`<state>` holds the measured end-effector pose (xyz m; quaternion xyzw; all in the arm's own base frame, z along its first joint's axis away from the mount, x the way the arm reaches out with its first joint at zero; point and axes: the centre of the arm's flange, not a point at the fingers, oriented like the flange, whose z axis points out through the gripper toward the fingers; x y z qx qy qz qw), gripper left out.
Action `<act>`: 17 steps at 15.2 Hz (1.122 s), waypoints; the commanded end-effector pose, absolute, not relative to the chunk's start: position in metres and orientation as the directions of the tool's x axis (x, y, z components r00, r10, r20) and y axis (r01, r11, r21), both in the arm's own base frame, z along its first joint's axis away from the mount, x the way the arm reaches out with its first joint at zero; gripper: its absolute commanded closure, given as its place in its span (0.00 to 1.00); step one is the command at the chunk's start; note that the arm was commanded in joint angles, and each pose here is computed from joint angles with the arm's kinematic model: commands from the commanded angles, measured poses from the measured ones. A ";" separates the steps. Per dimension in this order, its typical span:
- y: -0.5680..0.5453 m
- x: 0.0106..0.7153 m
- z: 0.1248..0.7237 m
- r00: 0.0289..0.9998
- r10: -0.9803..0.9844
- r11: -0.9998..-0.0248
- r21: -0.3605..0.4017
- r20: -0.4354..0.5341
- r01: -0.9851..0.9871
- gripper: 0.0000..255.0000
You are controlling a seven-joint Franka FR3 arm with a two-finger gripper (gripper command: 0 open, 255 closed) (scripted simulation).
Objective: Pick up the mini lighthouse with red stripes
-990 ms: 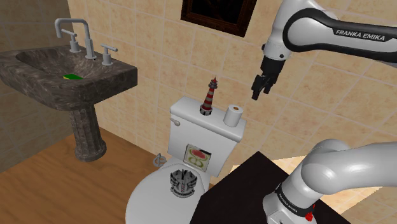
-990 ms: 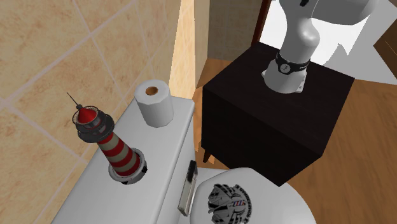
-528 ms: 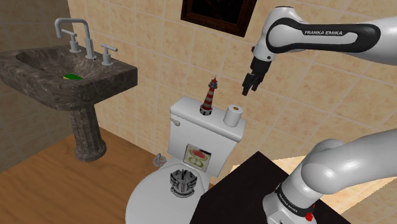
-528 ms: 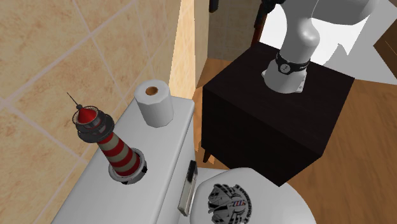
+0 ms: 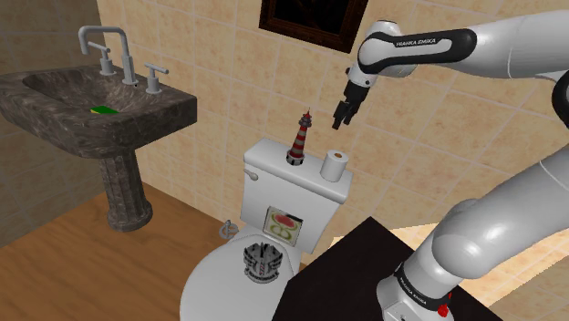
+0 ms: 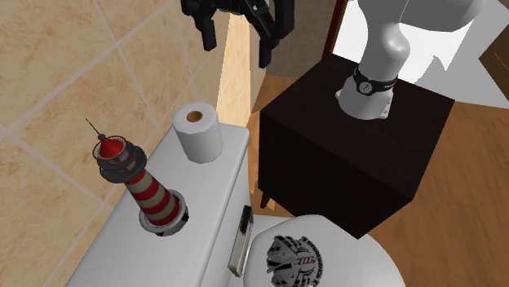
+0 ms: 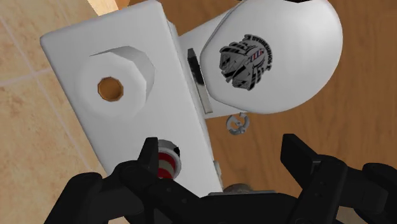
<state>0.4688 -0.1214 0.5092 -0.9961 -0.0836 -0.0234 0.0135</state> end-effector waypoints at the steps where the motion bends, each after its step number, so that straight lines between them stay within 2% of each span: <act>1: -0.132 0.492 0.499 0.980 0.186 -0.981 -0.038 0.064 0.189 0.00; 13: -0.192 0.630 0.453 0.943 0.295 -0.941 -0.125 0.156 0.315 0.00; 17: -0.193 0.633 0.436 0.942 0.297 -0.940 -0.127 0.158 0.318 0.00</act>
